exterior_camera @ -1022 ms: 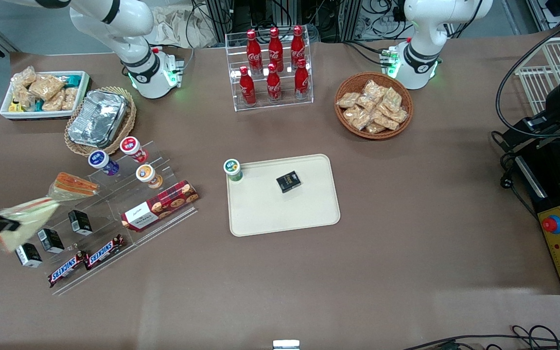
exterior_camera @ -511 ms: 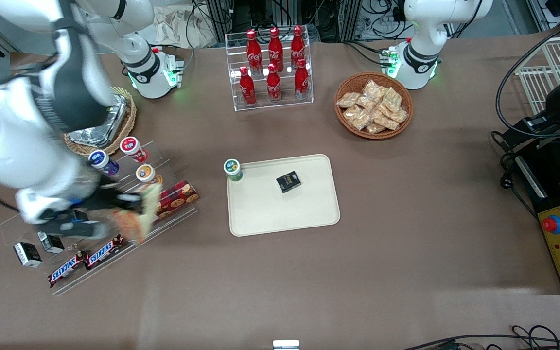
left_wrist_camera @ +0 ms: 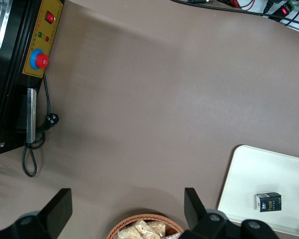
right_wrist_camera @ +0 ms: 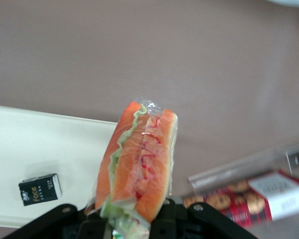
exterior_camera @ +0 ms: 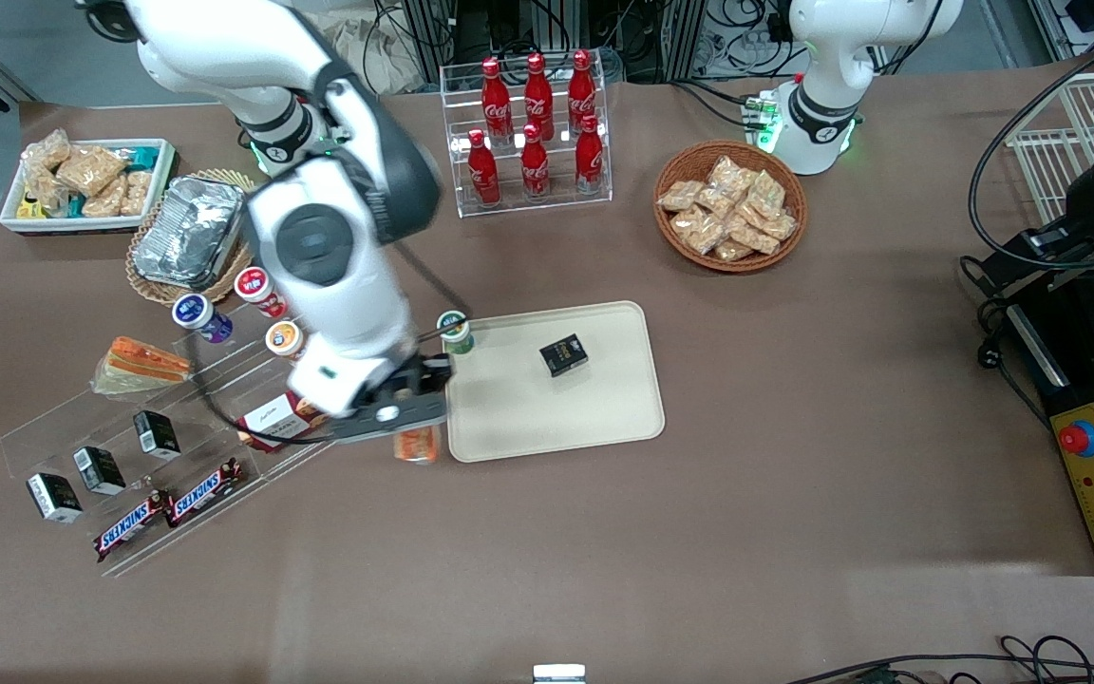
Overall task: Place sandwich on tray
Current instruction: 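Carry the held sandwich over the white tray with the right gripper, then lower the sandwich onto the tray beside the black box and open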
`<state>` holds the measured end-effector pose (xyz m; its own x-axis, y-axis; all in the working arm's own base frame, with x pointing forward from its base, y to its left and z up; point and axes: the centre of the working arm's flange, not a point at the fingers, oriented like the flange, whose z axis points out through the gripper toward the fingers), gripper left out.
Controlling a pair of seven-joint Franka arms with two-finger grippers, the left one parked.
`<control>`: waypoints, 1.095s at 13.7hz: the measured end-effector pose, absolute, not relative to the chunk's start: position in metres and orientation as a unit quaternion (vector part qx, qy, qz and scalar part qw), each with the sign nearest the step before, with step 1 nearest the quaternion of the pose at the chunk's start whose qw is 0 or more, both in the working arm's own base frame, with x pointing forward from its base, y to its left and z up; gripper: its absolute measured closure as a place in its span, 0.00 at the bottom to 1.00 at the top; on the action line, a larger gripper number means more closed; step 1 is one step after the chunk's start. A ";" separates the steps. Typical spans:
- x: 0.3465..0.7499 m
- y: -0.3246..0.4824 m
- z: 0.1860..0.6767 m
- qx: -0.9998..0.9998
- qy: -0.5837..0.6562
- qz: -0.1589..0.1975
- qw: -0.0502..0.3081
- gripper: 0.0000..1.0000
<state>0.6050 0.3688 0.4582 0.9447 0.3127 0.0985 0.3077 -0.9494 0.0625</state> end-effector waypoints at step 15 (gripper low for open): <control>0.574 0.461 0.304 0.910 0.412 0.054 -0.002 0.63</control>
<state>0.5739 0.4612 0.3042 0.6552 0.7489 0.0994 0.7492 -0.6610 0.0414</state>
